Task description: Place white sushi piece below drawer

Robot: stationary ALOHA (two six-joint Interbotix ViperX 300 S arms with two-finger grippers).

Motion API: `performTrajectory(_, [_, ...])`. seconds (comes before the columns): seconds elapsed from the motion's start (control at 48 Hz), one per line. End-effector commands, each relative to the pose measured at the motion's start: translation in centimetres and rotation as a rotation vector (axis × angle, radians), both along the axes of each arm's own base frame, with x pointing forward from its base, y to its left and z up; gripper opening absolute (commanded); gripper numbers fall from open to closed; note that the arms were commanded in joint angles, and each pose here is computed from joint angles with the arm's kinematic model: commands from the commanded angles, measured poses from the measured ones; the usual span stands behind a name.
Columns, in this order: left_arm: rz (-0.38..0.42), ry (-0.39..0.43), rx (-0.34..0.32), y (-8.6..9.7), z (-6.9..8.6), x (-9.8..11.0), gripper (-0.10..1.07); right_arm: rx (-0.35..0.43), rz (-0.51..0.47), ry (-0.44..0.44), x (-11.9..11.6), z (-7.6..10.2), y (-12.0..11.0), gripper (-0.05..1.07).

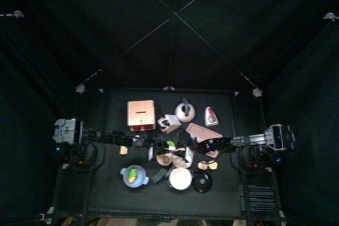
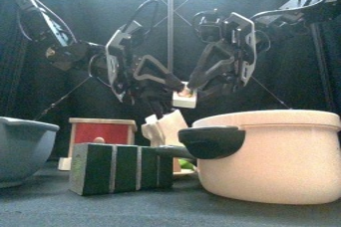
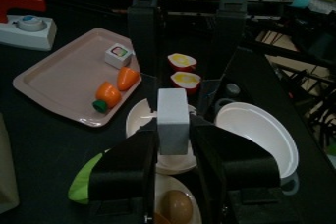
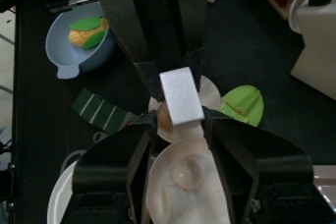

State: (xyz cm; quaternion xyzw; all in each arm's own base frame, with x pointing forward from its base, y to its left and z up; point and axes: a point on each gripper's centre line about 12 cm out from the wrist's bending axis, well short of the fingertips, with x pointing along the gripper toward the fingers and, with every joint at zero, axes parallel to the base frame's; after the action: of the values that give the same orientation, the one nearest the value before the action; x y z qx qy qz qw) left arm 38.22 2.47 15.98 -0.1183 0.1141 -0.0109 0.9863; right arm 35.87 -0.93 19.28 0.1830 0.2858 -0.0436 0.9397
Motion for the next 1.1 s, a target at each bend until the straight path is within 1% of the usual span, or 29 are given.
performTrajectory(0.0, [0.012,-0.014,0.002,0.2,1.2,-0.3,0.44,-0.003,0.002,-0.029,0.0,1.0,0.1,0.78])
performTrajectory(0.125, [0.041,0.04,0.0,0.3,1.8,-1.9,0.44,-0.003,-0.001,-0.038,-0.3,1.4,0.0,0.78])
performTrajectory(0.208, [0.057,0.114,0.007,0.4,1.8,-3.3,0.44,-0.002,-0.002,-0.034,-0.5,1.3,0.0,0.78])
performTrajectory(0.333, [0.093,0.288,0.014,0.5,0.7,-6.0,0.44,0.005,-0.012,-0.016,-0.8,0.7,0.0,0.78])
performTrajectory(0.438, [0.139,0.432,-0.012,0.7,-0.6,-8.5,0.44,0.006,-0.016,-0.011,-0.9,0.6,0.0,0.78])
performTrajectory(0.562, [0.186,0.529,-0.062,0.8,-1.8,-10.7,0.45,0.005,-0.028,-0.004,-1.0,0.5,-0.2,0.78])
performTrajectory(0.646, [0.211,0.562,-0.097,0.8,-2.4,-11.8,0.45,0.004,-0.033,0.0,-0.9,0.3,-0.3,0.78])
performTrajectory(0.667, [0.225,0.567,-0.115,0.9,-2.5,-12.0,0.45,0.006,-0.033,0.0,-0.9,0.3,-0.3,0.78])
performTrajectory(0.792, [0.287,0.577,-0.176,1.7,-3.0,-12.9,0.5,0.008,-0.039,0.002,-0.8,0.3,-0.4,0.78])
performTrajectory(0.854, [0.304,0.58,-0.188,2.0,-3.1,-13.1,0.55,0.007,-0.039,0.001,-0.7,0.3,-0.4,0.78])
performTrajectory(1.083, [0.305,0.582,-0.184,2.1,-3.3,-13.1,0.73,0.009,-0.04,-0.001,-0.7,0.4,-0.4,0.78])
